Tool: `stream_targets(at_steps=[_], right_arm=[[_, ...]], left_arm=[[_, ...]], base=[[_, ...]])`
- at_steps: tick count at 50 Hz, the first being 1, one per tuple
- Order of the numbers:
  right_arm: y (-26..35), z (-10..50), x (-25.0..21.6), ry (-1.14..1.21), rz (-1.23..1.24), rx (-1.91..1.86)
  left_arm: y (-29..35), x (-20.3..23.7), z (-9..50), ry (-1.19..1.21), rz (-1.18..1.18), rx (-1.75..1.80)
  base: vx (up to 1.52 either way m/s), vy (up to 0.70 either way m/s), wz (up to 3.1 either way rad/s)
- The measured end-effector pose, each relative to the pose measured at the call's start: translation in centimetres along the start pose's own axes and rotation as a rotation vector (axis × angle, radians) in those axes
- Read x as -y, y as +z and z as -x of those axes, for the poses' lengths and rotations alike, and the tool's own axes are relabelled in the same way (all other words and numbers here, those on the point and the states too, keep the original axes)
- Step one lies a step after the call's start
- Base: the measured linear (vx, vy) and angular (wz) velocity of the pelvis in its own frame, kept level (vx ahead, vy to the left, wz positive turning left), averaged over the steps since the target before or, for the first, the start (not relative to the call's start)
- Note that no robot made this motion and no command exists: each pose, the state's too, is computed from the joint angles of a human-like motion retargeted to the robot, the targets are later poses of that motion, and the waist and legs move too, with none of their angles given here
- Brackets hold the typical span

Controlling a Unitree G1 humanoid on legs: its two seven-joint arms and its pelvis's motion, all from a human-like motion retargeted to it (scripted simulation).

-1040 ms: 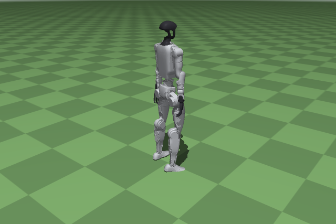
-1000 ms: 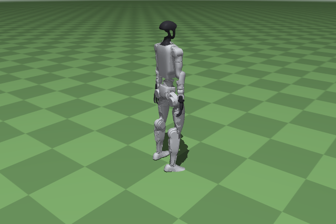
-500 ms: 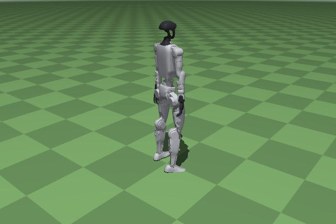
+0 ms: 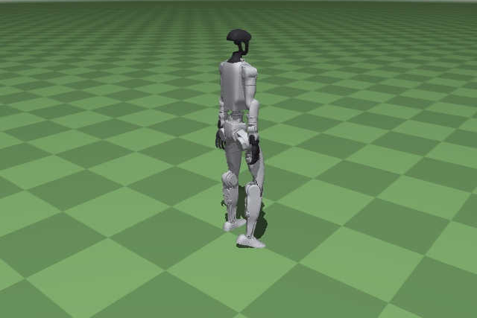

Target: Upper body actions

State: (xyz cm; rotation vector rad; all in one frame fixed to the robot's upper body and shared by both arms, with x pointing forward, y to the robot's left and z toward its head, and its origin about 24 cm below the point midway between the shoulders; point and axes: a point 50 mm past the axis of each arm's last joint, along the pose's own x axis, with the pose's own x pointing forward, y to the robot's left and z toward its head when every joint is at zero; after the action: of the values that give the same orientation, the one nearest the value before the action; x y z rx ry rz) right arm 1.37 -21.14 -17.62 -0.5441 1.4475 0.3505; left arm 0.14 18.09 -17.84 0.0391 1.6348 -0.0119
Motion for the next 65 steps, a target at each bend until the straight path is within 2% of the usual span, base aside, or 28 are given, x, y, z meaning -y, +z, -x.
stream_targets(at_steps=[16,28,35,40,48,55,65], right_arm=[[-4.9,1.0,-1.5,0.074,-0.204,-0.126],[-3.2,0.7,-0.4,0.046,-0.212,-0.114],[2.1,0.0,0.8,0.022,-0.127,-0.028],[10.5,0.4,1.7,0.052,-0.126,0.193],[20.3,3.0,3.2,0.041,-0.03,0.516],[21.6,3.5,2.9,0.062,0.034,0.53],[18.2,2.1,0.9,0.132,-0.007,0.439]], left_arm=[[2.1,-0.5,0.2,-0.008,0.098,0.08],[3.9,0.0,0.2,-0.042,0.088,0.166],[-0.5,0.4,-0.2,-0.02,0.254,0.071],[-4.6,1.1,-0.1,-0.075,0.377,-0.056],[-9.4,1.3,0.5,-0.066,0.373,-0.193],[-10.8,2.4,0.7,-0.088,0.401,-0.229],[-8.4,1.0,0.2,-0.053,0.371,-0.121]], base=[[0.0,-0.06,-0.03],[-0.17,0.0,-0.03],[-0.23,0.05,0.13],[-0.38,0.03,0.24],[-0.21,0.04,-0.25],[-0.09,0.07,-0.19],[0.07,0.05,0.23]])
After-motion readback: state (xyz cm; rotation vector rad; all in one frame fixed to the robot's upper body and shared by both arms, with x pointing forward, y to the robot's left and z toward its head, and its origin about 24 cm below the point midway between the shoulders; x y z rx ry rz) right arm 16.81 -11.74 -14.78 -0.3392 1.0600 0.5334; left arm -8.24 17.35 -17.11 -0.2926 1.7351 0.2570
